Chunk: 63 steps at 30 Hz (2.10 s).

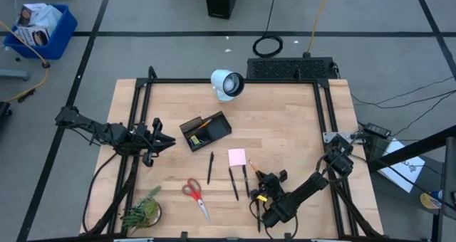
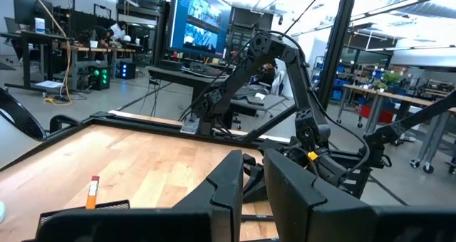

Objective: Pick and place office supplies into organizer
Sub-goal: Put the orange pencil into the black desk organizer

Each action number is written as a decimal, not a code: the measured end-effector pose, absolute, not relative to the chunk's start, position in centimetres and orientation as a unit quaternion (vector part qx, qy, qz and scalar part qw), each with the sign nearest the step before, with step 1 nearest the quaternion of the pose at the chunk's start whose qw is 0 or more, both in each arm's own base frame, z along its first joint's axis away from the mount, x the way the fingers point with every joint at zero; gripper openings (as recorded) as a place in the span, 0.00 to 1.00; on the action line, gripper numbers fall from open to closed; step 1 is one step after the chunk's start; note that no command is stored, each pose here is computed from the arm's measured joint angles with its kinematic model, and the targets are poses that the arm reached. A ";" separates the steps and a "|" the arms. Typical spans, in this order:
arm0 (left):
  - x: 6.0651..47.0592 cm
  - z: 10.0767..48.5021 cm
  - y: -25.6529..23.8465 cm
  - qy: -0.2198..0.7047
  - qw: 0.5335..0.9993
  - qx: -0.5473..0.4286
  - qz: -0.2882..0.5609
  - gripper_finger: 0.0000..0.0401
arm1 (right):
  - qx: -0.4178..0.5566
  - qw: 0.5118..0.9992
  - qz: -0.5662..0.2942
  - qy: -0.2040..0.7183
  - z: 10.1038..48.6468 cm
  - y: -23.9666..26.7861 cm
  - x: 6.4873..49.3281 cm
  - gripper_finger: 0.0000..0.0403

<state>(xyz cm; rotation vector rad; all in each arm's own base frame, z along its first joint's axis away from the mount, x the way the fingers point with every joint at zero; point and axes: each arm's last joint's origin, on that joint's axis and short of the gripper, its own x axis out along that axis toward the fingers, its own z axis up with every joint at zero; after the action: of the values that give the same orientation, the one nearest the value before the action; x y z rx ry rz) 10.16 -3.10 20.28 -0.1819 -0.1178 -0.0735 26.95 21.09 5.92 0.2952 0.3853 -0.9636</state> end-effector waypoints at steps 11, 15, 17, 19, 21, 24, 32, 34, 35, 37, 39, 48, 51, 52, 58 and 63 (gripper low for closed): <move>10.2 20.3 -3.1 -0.059 0.993 -0.091 -0.037 0.16 | 0.097 0.886 -0.439 0.110 7.0 20.9 27.4 0.04; 10.2 20.3 -3.1 -0.059 0.993 -0.091 -0.037 0.16 | 0.081 0.894 -0.434 0.079 7.3 20.8 27.7 0.04; 10.2 20.3 -3.1 -0.059 0.993 -0.091 -0.037 0.16 | 0.078 0.897 -0.431 0.062 7.4 20.7 27.9 0.04; 10.2 20.3 -3.1 -0.059 0.993 -0.091 -0.037 0.16 | 0.079 0.900 -0.426 0.044 7.4 20.9 28.1 0.04; 10.2 20.3 -3.1 -0.059 0.993 -0.091 -0.037 0.16 | 0.076 0.903 -0.421 0.030 7.5 21.1 28.4 0.04; 10.2 20.3 -3.1 -0.059 0.993 -0.091 -0.037 0.16 | 0.063 0.907 -0.415 0.013 7.6 21.4 28.7 0.04; 10.2 20.3 -3.1 -0.059 0.993 -0.091 -0.037 0.16 | 0.031 0.909 -0.415 -0.014 8.1 21.9 29.8 0.04; 10.2 20.3 -3.1 -0.059 0.993 -0.091 -0.036 0.16 | 0.030 0.908 -0.418 -0.014 8.4 22.0 30.2 0.04; 10.2 20.3 -3.1 -0.059 0.993 -0.091 -0.037 0.16 | 0.024 0.908 -0.419 -0.011 8.7 22.1 30.3 0.04; 10.2 20.3 -3.1 -0.059 0.993 -0.091 -0.037 0.16 | 0.011 0.907 -0.420 -0.003 9.5 22.2 30.7 0.04; 10.2 20.3 -3.1 -0.059 0.993 -0.091 -0.037 0.16 | -0.009 0.907 -0.421 0.007 10.7 22.4 31.1 0.04; 10.2 20.3 -3.1 -0.059 0.993 -0.091 -0.037 0.16 | -0.077 0.925 -0.364 0.080 16.5 23.6 33.0 0.04; 10.2 20.3 -3.1 -0.059 0.993 -0.091 -0.037 0.16 | -0.085 0.948 -0.293 0.086 18.1 24.1 34.2 0.04; 10.2 20.3 -3.1 -0.059 0.993 -0.091 -0.037 0.16 | -0.084 0.957 -0.267 0.077 18.8 24.2 34.6 0.04; 10.2 20.3 -3.1 -0.059 0.993 -0.091 -0.037 0.16 | -0.126 0.980 -0.152 -0.007 21.8 22.7 36.9 0.04; 10.2 20.3 -3.1 -0.059 0.993 -0.091 -0.037 0.16 | -0.155 0.978 -0.135 -0.019 22.0 19.5 38.9 0.04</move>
<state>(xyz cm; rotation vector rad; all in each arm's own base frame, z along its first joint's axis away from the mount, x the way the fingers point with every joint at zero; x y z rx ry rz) 10.16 -3.10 20.28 -0.1819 -0.1178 -0.0734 38.87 19.51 22.00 -0.3131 -0.0383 -0.2730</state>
